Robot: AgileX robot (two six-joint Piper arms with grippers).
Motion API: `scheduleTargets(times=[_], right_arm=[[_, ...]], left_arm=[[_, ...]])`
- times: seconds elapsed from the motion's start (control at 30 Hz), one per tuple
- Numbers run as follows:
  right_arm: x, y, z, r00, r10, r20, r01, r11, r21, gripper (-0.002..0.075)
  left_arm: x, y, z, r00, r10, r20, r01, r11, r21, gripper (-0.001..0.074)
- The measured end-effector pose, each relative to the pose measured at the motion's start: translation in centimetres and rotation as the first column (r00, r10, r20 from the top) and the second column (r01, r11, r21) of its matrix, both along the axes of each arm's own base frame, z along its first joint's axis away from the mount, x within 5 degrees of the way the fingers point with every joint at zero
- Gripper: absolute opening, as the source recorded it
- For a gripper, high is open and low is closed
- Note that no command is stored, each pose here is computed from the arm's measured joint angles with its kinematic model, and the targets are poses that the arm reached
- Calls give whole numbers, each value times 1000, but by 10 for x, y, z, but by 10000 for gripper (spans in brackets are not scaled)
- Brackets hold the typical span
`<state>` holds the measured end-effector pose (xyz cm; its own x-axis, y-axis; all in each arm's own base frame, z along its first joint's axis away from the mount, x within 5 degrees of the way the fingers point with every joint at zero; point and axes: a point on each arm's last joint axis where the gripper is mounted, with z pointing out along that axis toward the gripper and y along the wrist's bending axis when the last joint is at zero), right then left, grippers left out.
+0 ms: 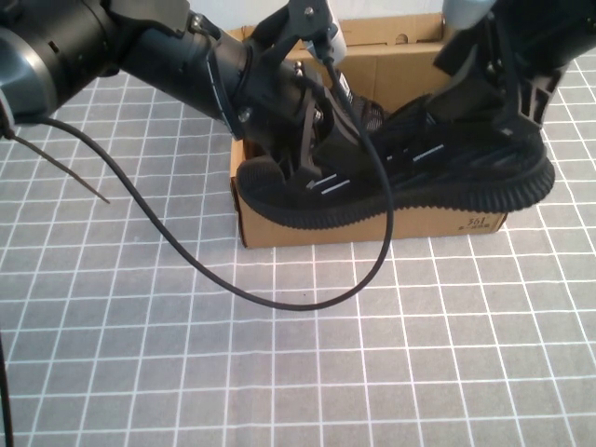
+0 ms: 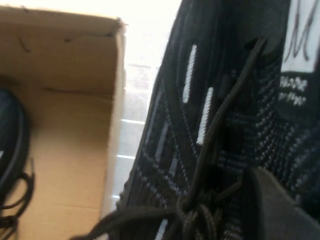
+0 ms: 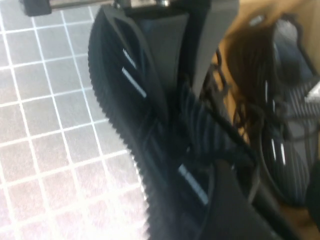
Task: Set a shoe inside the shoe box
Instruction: Place the shoe in the shoe box
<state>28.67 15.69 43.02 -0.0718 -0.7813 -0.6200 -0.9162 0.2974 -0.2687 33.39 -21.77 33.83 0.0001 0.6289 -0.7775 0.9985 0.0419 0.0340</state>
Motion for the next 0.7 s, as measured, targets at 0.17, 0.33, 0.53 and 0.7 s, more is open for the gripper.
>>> scheduleTargets(times=[0.17,0.33,0.53,0.7], right_arm=[[-12,-12,11,995,-103,-11,103,994,-24,284],[-31,-30,31,951,-306,-28,307,951,24,194],[-57,-48,38,881,-467,-76,472,879,71,16],[-83,-59,16,833,-527,-166,541,840,50,-10]], left_arm=[[4,0,0,999,34,31,-34,999,0,30],[12,0,3,991,87,102,-85,996,-18,30],[24,1,14,949,115,292,-110,993,-35,30],[32,-1,12,923,105,370,-98,995,-36,29]])
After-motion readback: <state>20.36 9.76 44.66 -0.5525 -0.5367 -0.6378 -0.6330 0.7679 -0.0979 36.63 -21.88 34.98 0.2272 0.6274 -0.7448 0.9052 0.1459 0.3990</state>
